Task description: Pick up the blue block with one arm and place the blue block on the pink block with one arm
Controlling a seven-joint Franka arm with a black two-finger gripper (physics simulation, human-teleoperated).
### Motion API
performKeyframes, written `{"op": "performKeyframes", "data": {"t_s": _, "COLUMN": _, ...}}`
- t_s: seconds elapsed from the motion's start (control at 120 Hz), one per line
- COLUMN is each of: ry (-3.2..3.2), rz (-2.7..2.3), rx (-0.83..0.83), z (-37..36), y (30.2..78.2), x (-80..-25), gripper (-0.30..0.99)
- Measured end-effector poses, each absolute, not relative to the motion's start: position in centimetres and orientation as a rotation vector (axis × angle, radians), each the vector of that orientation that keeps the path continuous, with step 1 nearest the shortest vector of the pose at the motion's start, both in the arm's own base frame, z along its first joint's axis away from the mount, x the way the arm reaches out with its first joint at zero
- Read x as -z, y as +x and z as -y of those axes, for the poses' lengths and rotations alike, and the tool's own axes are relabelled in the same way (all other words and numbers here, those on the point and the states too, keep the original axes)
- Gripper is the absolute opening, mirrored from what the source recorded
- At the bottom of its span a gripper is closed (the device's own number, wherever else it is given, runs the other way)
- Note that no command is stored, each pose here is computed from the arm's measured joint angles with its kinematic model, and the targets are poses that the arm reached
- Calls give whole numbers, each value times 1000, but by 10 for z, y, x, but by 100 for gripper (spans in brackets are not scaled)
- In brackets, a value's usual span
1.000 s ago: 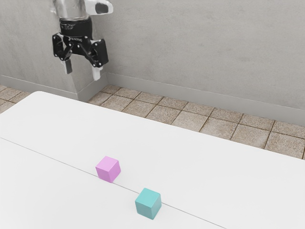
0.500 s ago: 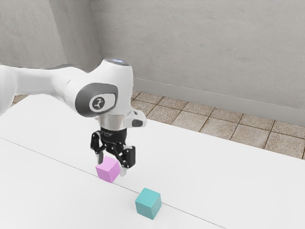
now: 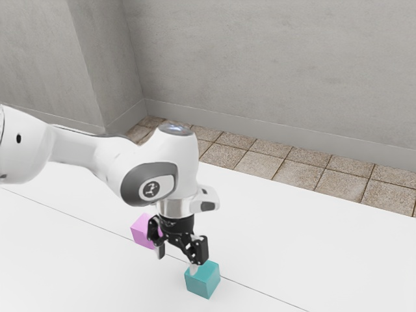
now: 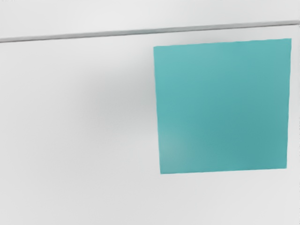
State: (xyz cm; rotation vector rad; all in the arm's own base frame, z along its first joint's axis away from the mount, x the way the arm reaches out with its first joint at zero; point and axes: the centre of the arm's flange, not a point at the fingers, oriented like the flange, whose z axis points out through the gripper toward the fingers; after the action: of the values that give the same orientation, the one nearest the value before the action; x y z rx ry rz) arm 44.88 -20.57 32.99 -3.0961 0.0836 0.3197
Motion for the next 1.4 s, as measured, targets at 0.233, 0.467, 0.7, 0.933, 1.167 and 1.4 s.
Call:
{"op": "performKeyframes", "data": {"t_s": 0.233, "ry": -3078, "rz": -51, "rx": -265, "z": 217, "y": 433, "x": -367, "gripper": 69}}
{"op": "performKeyframes", "data": {"t_s": 0.467, "ry": -3065, "rz": -19, "rx": -336, "z": 227, "y": 399, "x": -332, "gripper": 69}}
{"op": "performKeyframes", "data": {"t_s": 0.7, "ry": -3115, "rz": 53, "rx": -284, "z": 233, "y": 409, "x": -320, "gripper": 69}}
{"op": "performKeyframes", "data": {"t_s": 0.933, "ry": -3125, "rz": 103, "rx": -293, "z": 233, "y": 420, "x": -293, "gripper": 69}}
{"op": "performKeyframes", "data": {"t_s": 1.167, "ry": -3134, "rz": 155, "rx": -267, "z": 226, "y": 439, "x": -283, "gripper": 69}}
{"op": "performKeyframes", "data": {"t_s": 1.4, "ry": -3133, "rz": 144, "rx": -269, "z": 234, "y": 451, "x": -272, "gripper": 69}}
